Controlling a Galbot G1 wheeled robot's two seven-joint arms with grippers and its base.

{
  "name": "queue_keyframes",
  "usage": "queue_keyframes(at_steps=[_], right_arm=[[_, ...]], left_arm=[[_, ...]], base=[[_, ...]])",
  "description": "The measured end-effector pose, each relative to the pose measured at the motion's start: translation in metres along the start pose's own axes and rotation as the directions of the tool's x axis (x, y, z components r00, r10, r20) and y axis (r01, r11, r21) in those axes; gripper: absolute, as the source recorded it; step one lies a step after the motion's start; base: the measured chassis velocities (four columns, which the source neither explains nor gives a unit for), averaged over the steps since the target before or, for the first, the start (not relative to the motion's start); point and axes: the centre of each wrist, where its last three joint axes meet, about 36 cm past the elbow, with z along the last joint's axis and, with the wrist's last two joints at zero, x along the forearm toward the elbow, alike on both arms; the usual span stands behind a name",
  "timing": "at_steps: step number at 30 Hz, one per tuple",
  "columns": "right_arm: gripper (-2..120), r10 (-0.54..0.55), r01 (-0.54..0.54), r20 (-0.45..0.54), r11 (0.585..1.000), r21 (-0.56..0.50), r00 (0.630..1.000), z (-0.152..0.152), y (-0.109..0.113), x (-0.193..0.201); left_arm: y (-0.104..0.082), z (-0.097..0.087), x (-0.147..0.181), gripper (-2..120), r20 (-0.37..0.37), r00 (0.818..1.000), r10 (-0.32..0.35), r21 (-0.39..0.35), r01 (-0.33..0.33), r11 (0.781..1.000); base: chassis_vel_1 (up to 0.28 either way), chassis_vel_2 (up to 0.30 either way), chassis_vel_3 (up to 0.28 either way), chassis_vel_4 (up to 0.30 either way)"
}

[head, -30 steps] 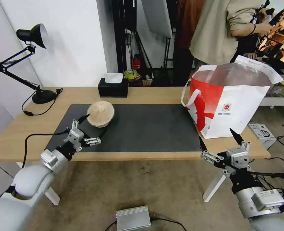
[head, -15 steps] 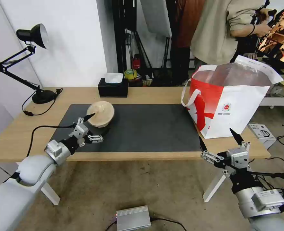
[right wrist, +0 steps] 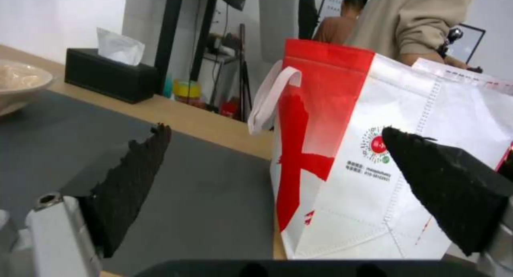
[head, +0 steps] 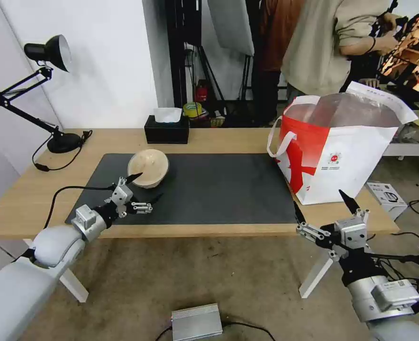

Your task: Pick up the trash from the table and place it into the takeout bag.

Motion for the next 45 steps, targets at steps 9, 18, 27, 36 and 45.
queue_keyframes(at_steps=[9, 18, 27, 36, 45], right_arm=[[100, 0.000, 0.000, 0.000, 1.000, 0.000, 1.000, 0.000, 0.000, 0.000], [100, 0.000, 0.000, 0.000, 1.000, 0.000, 1.000, 0.000, 0.000, 0.000], [100, 0.000, 0.000, 0.000, 1.000, 0.000, 1.000, 0.000, 0.000, 0.000], [100, 0.000, 0.000, 0.000, 1.000, 0.000, 1.000, 0.000, 0.000, 0.000], [100, 0.000, 0.000, 0.000, 1.000, 0.000, 1.000, 0.000, 0.000, 0.000]], left_arm=[[0.014, 0.007, 0.003, 100, -0.020, 0.999, -0.027, -0.025, 0.026, 0.999], [0.024, 0.015, -0.003, 100, -0.005, 0.998, -0.058, -0.041, 0.058, 0.998], [0.032, 0.018, -0.004, 100, -0.018, 0.998, -0.060, -0.047, 0.059, 0.997], [0.051, 0.016, 0.001, 100, -0.083, 0.996, -0.018, -0.075, 0.011, 0.997], [0.065, 0.018, -0.005, 100, -0.116, 0.993, 0.005, -0.089, -0.016, 0.996]], base=[[0.000, 0.000, 0.000, 0.000], [0.000, 0.000, 0.000, 0.000], [0.000, 0.000, 0.000, 0.000], [0.000, 0.000, 0.000, 0.000], [0.000, 0.000, 0.000, 0.000]])
